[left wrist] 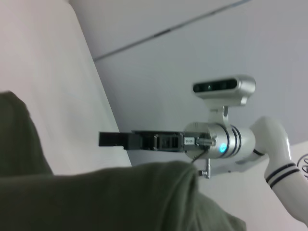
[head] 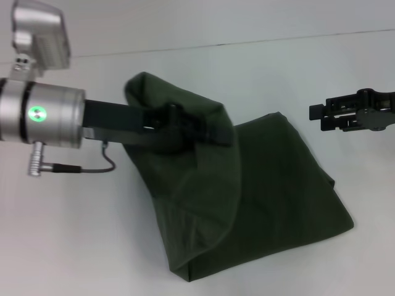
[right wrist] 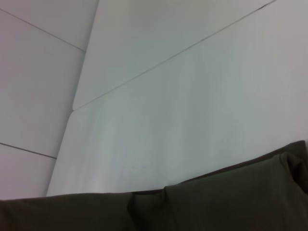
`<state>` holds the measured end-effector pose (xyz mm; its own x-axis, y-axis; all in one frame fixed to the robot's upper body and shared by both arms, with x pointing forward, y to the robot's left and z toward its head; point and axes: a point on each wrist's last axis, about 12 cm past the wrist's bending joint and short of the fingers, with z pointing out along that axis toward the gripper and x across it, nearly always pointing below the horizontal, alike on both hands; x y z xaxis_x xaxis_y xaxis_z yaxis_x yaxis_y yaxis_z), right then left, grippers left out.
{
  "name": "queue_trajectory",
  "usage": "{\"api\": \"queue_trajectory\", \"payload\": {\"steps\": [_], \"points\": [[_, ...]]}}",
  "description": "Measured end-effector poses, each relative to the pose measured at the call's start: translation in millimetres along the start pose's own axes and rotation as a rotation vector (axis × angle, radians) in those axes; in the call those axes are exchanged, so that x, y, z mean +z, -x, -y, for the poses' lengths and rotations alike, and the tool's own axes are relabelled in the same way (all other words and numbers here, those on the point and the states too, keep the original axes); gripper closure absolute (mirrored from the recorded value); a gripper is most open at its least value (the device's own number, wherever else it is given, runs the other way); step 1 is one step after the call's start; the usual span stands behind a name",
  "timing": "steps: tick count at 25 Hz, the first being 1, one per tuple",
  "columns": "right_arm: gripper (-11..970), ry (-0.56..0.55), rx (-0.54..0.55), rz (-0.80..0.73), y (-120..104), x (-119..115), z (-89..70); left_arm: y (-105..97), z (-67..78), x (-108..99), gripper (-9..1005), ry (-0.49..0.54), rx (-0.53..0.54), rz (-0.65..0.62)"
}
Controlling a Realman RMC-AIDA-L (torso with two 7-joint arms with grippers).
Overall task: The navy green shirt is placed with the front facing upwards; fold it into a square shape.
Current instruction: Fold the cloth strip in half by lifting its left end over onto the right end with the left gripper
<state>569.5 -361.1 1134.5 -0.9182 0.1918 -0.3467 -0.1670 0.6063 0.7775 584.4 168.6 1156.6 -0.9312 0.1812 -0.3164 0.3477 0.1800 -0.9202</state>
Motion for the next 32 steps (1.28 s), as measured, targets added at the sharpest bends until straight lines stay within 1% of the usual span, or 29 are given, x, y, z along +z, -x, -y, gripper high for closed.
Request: {"api": "queue_trajectory", "payload": {"steps": [7, 11, 17, 25, 32], "points": [[331, 0.003, 0.001, -0.002, -2.5, 1.5, 1.8, -5.2, -0.5, 24.8, 931, -0.014, -0.006, -0.032], [331, 0.004, 0.001, -0.002, -2.8, 1.7, 1.9, -4.8, -5.5, 34.7, 931, 0.003, -0.022, -0.008], [331, 0.005, 0.003, -0.004, -4.0, 2.0, 2.3, -1.8, -11.8, 43.8, 931, 0.004, -0.043, 0.050], [331, 0.005, 0.002, -0.004, -4.0, 2.3, 2.4, 4.3, -8.3, 66.3, 931, 0.010, -0.031, 0.023], [333, 0.004, -0.007, -0.002, -3.9, 2.8, 2.4, 6.1, -9.1, 75.2, 931, 0.013, -0.036, 0.033]]}}
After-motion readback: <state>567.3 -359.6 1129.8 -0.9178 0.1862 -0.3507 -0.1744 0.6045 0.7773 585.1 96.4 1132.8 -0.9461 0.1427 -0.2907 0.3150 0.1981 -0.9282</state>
